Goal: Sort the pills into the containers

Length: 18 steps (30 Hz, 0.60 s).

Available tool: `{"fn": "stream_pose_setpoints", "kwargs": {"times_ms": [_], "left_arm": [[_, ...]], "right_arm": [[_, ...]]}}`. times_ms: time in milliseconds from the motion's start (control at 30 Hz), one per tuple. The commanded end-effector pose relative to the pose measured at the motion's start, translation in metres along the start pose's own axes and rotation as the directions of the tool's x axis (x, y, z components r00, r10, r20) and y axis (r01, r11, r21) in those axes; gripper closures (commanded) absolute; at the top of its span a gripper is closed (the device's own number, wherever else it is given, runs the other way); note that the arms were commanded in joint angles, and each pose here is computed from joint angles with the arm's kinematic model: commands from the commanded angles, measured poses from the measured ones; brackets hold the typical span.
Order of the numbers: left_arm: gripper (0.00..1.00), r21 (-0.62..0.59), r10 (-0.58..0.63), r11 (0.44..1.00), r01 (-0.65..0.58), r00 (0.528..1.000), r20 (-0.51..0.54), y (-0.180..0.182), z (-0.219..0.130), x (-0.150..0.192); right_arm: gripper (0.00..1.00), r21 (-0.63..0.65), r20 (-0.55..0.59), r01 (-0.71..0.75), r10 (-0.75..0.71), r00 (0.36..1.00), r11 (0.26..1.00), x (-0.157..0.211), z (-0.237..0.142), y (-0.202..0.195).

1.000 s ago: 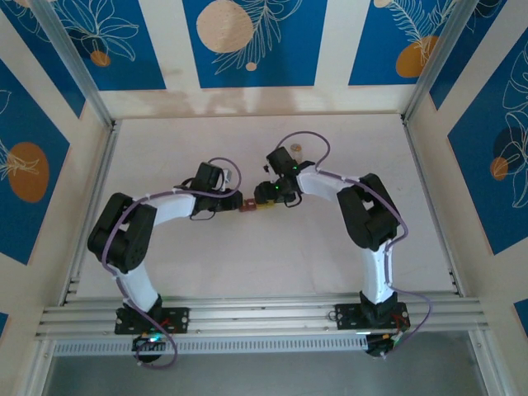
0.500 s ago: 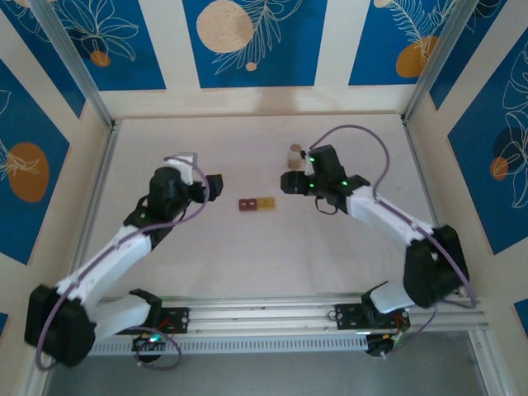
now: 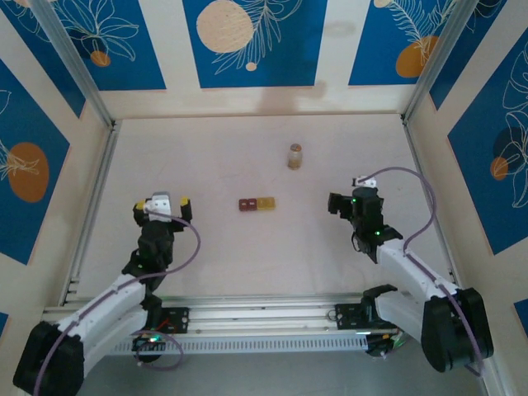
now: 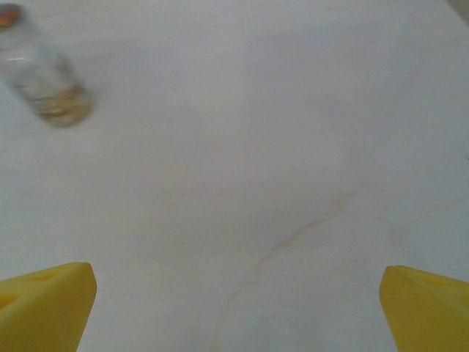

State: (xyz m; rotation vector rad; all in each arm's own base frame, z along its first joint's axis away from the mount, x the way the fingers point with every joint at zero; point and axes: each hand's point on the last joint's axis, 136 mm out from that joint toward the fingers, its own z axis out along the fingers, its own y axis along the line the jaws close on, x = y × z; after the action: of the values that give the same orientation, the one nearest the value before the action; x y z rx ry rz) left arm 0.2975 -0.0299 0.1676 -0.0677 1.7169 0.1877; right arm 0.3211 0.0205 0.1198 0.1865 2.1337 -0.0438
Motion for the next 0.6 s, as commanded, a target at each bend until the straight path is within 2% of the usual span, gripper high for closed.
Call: {"fn": "stream_pose_setpoints", "kwargs": {"times_ms": [0,67,167,233,433,567], "left_arm": [[0.00,-0.111,0.044,0.993,-0.038,0.998,0.050,0.016,0.006,-0.008],[0.00,-0.120,0.070,0.990,-0.067,0.997,0.021,0.015,0.012,0.001],[0.00,-0.119,0.103,0.987,-0.108,0.994,-0.044,0.012,0.021,0.025],[0.00,-0.123,0.129,0.984,-0.132,0.991,-0.035,0.009,0.027,0.023],[0.00,-0.081,0.183,0.978,-0.192,0.977,-0.106,-0.004,0.050,0.028],[0.00,-0.042,0.220,0.974,-0.223,0.973,-0.073,-0.018,0.067,0.025]], "right_arm": [[0.01,0.017,0.051,-0.089,0.088,0.995,0.996,-0.014,0.014,-0.016],[0.01,0.028,0.006,-0.175,0.175,0.985,0.984,0.002,0.031,-0.030],[0.01,0.077,-0.053,-0.258,0.262,0.964,0.963,0.005,0.048,-0.050],[0.01,0.071,-0.041,-0.273,0.277,0.960,0.959,-0.002,0.056,-0.055],[0.01,0.073,0.072,-0.278,0.273,0.959,0.958,-0.024,0.071,-0.067],[0.01,0.060,0.121,-0.207,0.199,0.972,0.976,-0.029,0.074,-0.056]]}}
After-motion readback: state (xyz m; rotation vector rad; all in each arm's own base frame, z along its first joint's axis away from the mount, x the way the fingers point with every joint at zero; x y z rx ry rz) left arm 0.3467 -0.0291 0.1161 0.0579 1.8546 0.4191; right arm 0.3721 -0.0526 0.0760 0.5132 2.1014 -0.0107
